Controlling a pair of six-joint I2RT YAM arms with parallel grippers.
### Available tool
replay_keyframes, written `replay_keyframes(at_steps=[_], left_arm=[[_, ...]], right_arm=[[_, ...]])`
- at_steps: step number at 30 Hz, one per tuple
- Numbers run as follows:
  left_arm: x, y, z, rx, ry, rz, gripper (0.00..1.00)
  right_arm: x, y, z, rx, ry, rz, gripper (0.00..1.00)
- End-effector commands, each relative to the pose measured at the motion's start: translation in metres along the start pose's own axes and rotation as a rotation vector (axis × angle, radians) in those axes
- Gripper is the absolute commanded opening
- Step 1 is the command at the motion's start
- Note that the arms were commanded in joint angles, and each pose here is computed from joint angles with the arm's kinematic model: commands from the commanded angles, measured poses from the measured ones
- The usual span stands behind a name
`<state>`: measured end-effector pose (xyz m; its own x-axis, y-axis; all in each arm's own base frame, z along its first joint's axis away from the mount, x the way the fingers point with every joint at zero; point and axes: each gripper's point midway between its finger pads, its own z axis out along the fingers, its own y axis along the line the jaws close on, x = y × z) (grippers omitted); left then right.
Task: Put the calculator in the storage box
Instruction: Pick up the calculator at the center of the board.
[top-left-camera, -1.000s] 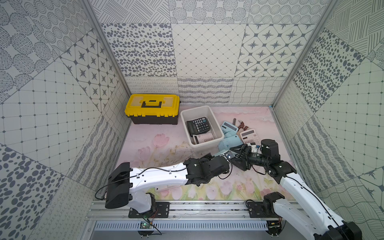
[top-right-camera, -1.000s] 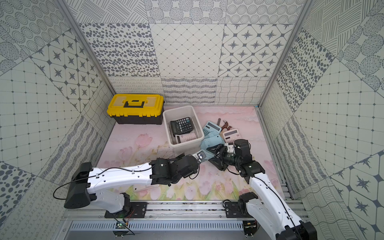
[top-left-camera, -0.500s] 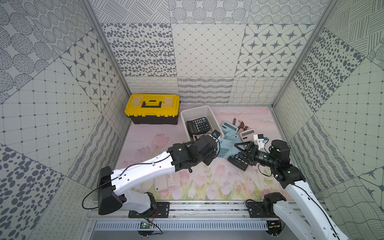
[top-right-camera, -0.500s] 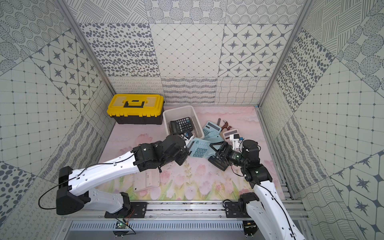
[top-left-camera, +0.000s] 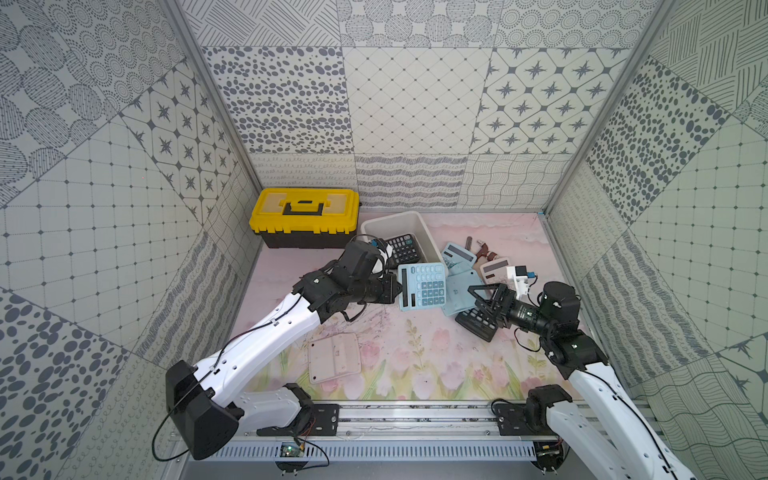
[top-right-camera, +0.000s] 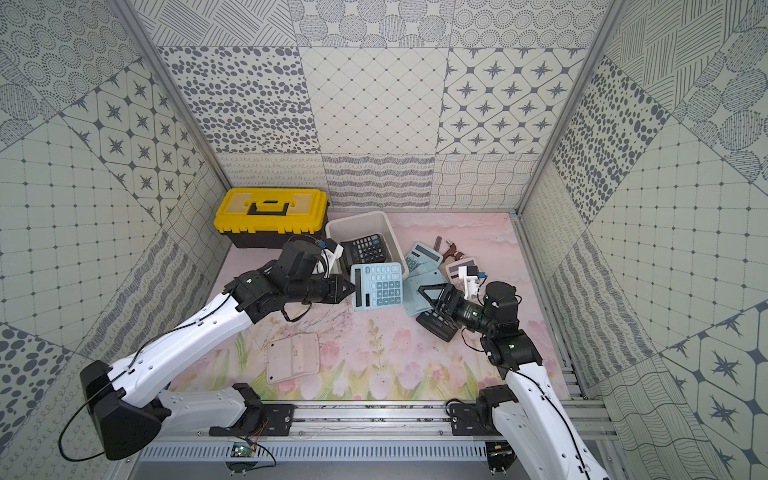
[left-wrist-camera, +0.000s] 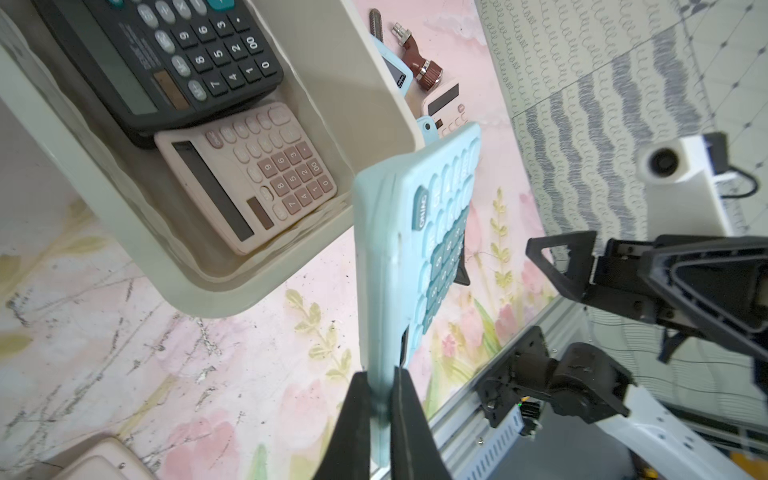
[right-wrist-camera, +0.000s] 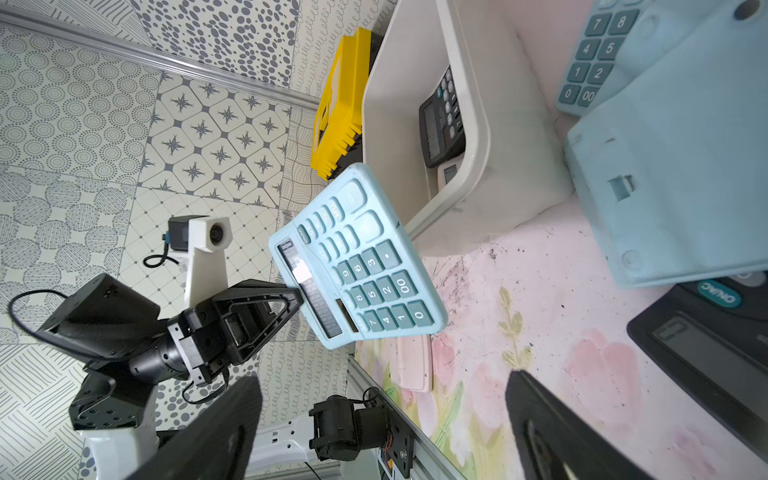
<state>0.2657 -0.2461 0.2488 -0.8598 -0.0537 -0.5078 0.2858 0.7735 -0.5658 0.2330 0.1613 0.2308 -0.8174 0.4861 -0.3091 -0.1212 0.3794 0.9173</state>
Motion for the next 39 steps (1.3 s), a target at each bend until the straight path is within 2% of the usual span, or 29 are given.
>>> replay_keyframes(at_steps=[1,9,16,28,33,36,39], left_arm=[[-0.002,-0.036,-0.022,0.356,0.120,-0.254,0.00],[-0.010,-0.022,-0.031,0.487,0.156,-0.387,0.00],[-0.007,-0.016,-0.032,0.517,0.195,-0.416,0.00],[0.002,-0.011,-0.028,0.526,0.210,-0.442,0.00],[0.005,-0.011,-0.029,0.527,0.216,-0.439,0.00],[0.007,-0.011,-0.029,0.528,0.225,-0.434,0.00],[0.007,-0.011,-0.028,0.533,0.233,-0.427,0.00]], right_arm=[[-0.006,0.012,0.003,-0.077,-0.018,-0.044,0.97],[-0.004,0.024,0.012,-0.134,0.021,-0.077,0.97],[-0.001,0.038,0.028,-0.194,0.104,-0.095,0.95],[0.014,0.076,0.058,-0.311,0.230,-0.130,0.71],[0.021,0.075,0.068,-0.303,0.261,-0.119,0.63],[0.022,0.072,0.072,-0.295,0.270,-0.106,0.49],[0.023,0.072,0.074,-0.294,0.275,-0.096,0.41]])
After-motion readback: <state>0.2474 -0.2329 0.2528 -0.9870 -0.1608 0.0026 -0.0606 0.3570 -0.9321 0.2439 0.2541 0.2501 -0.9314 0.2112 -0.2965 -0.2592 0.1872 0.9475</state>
